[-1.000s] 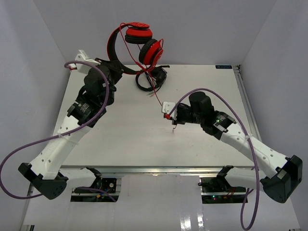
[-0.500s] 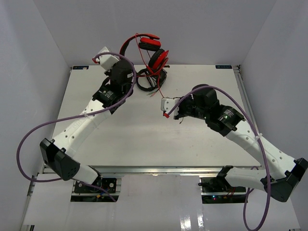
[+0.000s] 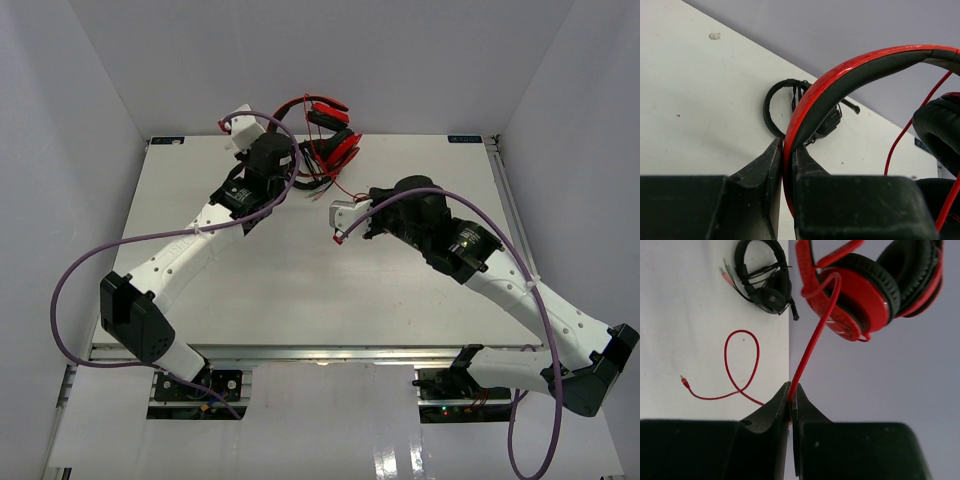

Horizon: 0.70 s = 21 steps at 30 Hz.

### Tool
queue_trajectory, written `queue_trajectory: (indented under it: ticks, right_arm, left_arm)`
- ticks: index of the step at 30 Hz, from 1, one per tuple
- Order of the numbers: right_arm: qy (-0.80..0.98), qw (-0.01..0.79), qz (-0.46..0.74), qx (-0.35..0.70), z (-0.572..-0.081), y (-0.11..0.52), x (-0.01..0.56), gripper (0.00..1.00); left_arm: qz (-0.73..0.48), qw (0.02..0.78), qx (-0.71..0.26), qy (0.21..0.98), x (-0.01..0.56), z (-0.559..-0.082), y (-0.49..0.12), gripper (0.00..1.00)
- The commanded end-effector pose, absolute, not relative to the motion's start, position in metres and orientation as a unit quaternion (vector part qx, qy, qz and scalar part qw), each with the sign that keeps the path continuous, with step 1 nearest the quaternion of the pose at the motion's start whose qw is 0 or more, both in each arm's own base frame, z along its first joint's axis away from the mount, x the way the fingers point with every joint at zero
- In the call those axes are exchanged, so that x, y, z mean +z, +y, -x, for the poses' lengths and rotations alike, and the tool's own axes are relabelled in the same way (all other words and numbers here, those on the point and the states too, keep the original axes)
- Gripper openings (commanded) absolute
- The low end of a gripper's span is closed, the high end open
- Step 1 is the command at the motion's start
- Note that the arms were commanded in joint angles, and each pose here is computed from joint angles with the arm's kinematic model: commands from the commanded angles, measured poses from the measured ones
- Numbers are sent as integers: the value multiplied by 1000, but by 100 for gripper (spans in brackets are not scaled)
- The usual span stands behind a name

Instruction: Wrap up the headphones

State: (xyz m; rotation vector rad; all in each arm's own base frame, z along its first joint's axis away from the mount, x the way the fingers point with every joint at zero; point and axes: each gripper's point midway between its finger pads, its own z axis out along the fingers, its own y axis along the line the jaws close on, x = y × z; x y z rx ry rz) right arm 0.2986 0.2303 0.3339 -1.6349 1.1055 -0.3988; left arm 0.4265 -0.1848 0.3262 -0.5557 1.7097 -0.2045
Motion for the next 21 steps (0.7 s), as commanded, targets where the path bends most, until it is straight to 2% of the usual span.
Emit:
queue_trajectory:
  ticks: [1, 8, 21]
  right_arm:
    - [451, 573, 646, -226, -316, 217, 383, 8]
    - [457, 580, 635, -225, -327, 216, 392, 8]
    - [479, 555, 648, -205, -348, 226, 358, 11]
  left_arm:
    - [206, 617, -126, 749, 328, -418, -195, 0]
    - [140, 589, -149, 782, 295, -405, -211, 0]
    - [2, 572, -228, 788, 294, -380, -252, 0]
